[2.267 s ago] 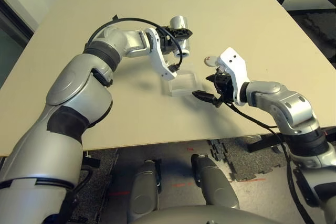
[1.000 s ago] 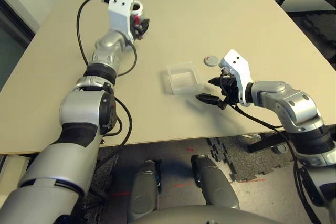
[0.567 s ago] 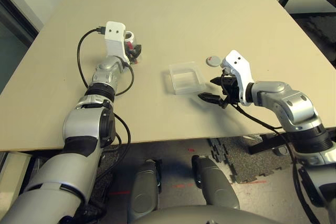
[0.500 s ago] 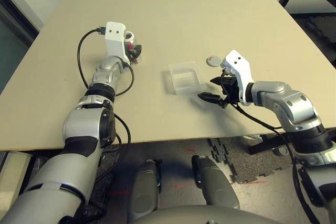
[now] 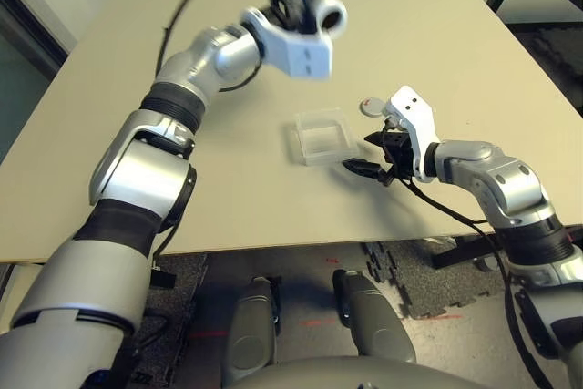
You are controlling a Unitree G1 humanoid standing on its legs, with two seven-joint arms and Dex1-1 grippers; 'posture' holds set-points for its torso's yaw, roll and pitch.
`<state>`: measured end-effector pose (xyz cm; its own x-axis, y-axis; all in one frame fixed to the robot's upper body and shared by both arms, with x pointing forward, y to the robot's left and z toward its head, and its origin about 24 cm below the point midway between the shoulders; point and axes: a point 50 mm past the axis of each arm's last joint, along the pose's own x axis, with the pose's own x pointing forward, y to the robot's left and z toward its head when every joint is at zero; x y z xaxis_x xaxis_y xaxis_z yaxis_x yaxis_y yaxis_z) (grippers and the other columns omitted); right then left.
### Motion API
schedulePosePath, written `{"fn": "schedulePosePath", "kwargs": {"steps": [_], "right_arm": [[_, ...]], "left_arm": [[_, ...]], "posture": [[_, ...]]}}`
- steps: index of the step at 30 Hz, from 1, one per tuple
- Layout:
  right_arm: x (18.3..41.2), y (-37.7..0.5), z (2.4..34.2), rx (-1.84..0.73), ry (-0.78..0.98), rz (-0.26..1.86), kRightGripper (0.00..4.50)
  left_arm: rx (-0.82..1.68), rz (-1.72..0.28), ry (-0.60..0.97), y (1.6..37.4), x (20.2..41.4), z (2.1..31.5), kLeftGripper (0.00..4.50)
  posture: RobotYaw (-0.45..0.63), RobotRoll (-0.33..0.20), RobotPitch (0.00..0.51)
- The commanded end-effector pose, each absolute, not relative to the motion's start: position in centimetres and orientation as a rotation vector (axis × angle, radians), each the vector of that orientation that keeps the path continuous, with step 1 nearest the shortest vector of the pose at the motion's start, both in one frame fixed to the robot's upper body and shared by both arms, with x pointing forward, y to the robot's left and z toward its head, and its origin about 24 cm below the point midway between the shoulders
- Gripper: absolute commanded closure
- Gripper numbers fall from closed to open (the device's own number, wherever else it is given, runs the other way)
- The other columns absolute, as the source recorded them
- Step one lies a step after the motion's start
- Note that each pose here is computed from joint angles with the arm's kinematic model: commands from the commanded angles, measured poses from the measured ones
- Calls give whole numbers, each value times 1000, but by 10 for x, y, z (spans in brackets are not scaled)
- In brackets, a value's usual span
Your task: Pour the medicine from the bottle into the box.
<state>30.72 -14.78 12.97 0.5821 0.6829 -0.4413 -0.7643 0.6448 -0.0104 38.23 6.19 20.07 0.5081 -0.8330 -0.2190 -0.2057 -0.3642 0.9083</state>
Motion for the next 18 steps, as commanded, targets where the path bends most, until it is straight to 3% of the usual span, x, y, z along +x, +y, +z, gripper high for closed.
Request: {"fn": "schedulePosePath", "kwargs": {"steps": [1,18], "right_arm": [[311,-144,131,-210,406,849,0],[320,-138,133,-209,390,863,0]], "left_arm": [[2017,-899,-934,68,383,184,1655],[2175,-759,-1028,82,394,180,1655]], "posture": [[-159,0,153],[-130,0,149]]}}
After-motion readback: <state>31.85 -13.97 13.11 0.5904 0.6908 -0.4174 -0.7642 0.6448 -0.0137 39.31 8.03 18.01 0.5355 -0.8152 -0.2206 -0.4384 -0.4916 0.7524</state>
